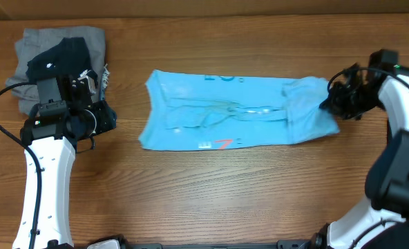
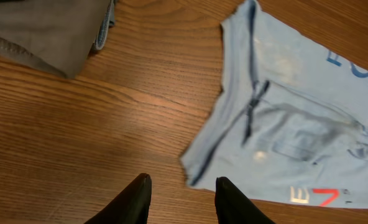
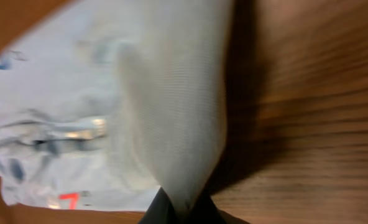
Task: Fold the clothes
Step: 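Fold the right end leftward over the strip with the right gripper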
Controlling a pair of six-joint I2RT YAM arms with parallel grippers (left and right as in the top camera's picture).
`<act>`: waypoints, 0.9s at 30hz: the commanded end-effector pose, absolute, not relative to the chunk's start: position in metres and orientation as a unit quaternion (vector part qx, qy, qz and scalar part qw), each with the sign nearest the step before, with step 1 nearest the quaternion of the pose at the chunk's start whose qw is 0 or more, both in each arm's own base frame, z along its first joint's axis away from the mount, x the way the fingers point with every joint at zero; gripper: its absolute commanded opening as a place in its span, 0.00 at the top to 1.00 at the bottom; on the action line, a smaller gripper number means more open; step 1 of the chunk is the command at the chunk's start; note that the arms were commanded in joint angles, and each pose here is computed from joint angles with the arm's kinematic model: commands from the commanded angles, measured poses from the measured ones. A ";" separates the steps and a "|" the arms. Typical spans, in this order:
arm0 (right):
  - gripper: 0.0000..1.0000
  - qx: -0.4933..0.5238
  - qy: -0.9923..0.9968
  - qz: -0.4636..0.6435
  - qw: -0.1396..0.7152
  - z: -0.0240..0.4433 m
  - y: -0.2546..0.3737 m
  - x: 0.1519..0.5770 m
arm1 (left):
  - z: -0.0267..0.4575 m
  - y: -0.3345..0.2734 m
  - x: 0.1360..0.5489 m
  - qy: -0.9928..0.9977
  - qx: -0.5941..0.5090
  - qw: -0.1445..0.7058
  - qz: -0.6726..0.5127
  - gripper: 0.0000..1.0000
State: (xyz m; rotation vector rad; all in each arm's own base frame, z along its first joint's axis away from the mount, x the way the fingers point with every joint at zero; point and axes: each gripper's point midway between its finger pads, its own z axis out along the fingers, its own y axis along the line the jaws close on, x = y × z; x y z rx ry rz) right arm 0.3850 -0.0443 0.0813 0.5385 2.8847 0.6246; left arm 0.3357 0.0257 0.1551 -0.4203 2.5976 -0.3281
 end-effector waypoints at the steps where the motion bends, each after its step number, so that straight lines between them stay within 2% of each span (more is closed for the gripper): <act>1: 0.96 0.149 0.961 0.190 0.133 0.132 -0.033 0.398 | 0.170 0.026 0.340 0.945 -0.140 0.267 -0.122 0.63; 11: 0.95 0.055 0.977 0.169 0.116 0.127 0.062 0.400 | 0.170 0.024 0.340 0.945 -0.139 0.266 -0.126 0.63; 15: 0.90 0.011 0.985 0.125 0.121 0.121 0.090 0.398 | 0.171 0.021 0.340 0.945 -0.137 0.266 -0.135 0.64; 18: 0.89 0.004 0.990 0.072 0.119 0.113 0.092 0.396 | 0.172 0.019 0.340 0.944 -0.135 0.266 -0.142 0.64; 22: 0.95 0.014 0.992 0.035 0.120 0.110 0.081 0.396 | 0.171 0.018 0.339 0.944 -0.135 0.264 -0.142 0.64; 27: 0.95 0.054 0.991 0.007 0.125 0.115 0.042 0.402 | 0.171 0.019 0.340 0.944 -0.135 0.265 -0.142 0.63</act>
